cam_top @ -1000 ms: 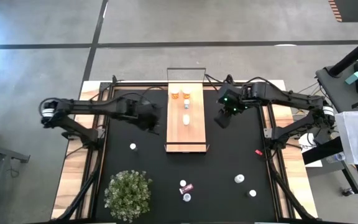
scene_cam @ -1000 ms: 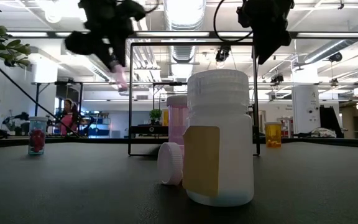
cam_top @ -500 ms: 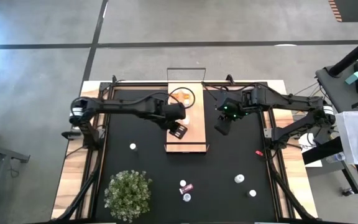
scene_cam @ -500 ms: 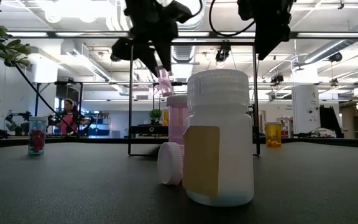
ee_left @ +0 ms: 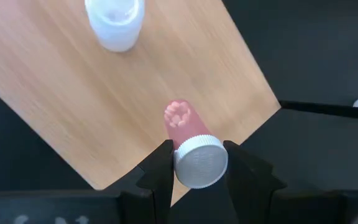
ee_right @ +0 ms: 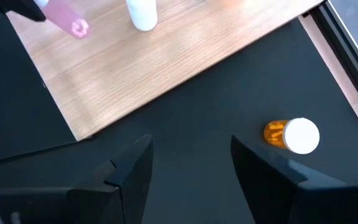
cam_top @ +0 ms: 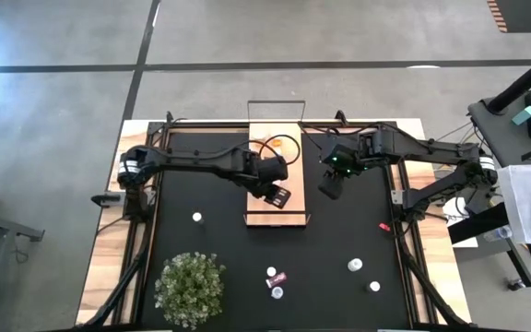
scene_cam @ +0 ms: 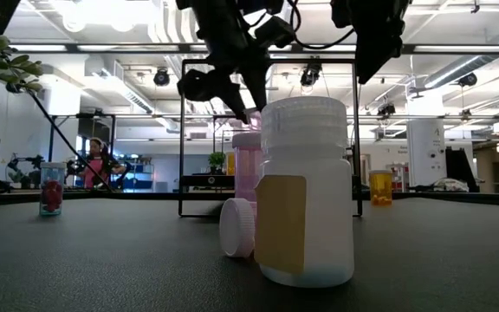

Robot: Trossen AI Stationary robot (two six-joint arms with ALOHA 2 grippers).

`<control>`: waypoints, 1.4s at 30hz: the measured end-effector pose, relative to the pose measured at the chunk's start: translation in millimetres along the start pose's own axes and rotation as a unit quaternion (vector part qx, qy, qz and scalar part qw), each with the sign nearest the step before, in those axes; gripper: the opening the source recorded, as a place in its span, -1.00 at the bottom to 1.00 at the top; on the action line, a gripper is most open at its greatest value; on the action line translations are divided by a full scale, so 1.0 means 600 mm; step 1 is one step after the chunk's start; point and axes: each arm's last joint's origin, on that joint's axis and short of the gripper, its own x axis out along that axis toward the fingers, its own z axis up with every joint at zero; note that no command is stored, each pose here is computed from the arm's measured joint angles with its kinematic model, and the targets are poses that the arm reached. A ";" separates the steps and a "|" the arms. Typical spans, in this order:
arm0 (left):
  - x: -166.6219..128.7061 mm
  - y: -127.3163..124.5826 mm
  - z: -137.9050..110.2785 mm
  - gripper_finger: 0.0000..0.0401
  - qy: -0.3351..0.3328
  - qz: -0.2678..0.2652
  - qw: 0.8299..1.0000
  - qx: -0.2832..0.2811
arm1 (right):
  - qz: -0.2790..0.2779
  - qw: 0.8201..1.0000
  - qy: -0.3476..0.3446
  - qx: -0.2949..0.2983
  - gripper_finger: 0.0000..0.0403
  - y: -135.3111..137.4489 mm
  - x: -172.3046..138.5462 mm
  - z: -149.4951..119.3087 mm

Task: Pick and place medicine bottles onto shelf by color
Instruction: Put the top pink pill bottle on the shelf

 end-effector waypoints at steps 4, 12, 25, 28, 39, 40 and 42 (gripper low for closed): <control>0.001 -0.001 0.001 -0.46 -0.004 -0.005 1.000 -0.003 | 0.000 1.000 0.001 0.000 0.02 0.000 0.001 0.000; 0.012 0.007 -0.004 -0.46 0.003 0.005 1.000 -0.005 | 0.001 1.000 -0.001 0.001 0.02 0.000 0.001 0.000; 0.018 0.002 -0.001 -0.46 -0.018 -0.014 1.000 0.005 | 0.003 1.000 -0.008 0.003 0.02 0.001 0.001 0.002; 0.019 0.003 -0.001 -0.46 -0.017 -0.012 1.000 0.013 | 0.004 1.000 -0.008 0.003 0.02 0.001 0.001 0.002; 0.037 0.001 -0.008 -0.46 -0.006 -0.006 1.000 0.028 | 0.007 1.000 -0.017 0.005 0.02 0.002 0.001 0.005; 0.038 0.000 -0.008 -0.46 -0.006 -0.006 1.000 0.028 | 0.007 1.000 -0.017 0.005 0.02 0.002 0.001 0.005; 0.039 0.001 -0.008 -0.46 -0.005 -0.005 1.000 0.029 | 0.007 1.000 -0.017 0.005 0.02 0.002 0.001 0.005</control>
